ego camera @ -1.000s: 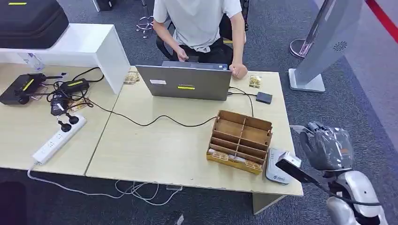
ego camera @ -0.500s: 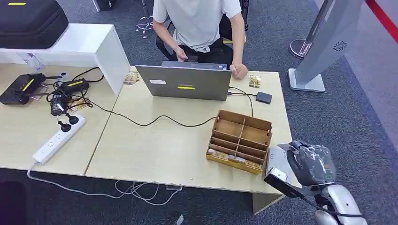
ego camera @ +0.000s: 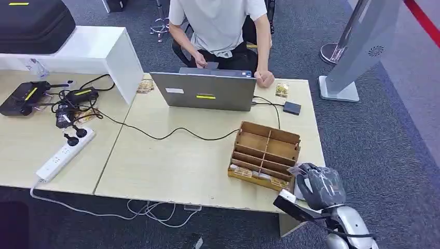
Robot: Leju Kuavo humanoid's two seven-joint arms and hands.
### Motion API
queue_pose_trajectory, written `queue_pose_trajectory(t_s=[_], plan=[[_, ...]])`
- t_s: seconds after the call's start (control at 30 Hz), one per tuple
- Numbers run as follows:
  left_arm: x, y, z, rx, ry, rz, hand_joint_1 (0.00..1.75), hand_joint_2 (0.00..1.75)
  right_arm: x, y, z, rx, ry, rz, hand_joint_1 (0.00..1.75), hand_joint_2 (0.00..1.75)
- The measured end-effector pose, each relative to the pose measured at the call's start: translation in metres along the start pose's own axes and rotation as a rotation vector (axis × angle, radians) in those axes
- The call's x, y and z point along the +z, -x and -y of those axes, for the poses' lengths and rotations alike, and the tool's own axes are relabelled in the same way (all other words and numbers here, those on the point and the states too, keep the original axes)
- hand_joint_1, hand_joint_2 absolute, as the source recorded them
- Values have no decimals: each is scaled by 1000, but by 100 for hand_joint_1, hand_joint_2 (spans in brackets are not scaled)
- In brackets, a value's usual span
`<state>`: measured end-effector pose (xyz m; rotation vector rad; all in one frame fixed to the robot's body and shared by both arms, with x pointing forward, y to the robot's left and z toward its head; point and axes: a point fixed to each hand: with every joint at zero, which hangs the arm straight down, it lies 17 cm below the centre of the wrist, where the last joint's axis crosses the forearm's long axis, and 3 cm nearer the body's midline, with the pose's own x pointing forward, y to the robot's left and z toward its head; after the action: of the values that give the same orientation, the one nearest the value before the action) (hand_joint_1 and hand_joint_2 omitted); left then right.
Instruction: Pass the card to the sensor for recognition and then transmit it.
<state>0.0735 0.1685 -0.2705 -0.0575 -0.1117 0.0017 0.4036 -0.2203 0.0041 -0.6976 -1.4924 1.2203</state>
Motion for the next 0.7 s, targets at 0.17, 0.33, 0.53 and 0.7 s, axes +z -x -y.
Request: queue_pose_trajectory(t_s=[0.17, 0.33, 0.53, 0.7], plan=[[0, 0, -1, 3, -5, -1, 0, 175, -4, -13, -17, -15, -25, 11, 175, 175], [0, 0, -1, 3, -6, -1, 0, 175, -7, -17, -22, -19, -36, 18, 175, 175], [-1, 0, -4, 19, -16, -4, 0, 175, -9, -15, -22, -34, -23, 2, 175, 175], [-1, 0, -8, 38, -31, -4, 0, 175, -8, -9, -21, -66, -2, -19, 175, 175]])
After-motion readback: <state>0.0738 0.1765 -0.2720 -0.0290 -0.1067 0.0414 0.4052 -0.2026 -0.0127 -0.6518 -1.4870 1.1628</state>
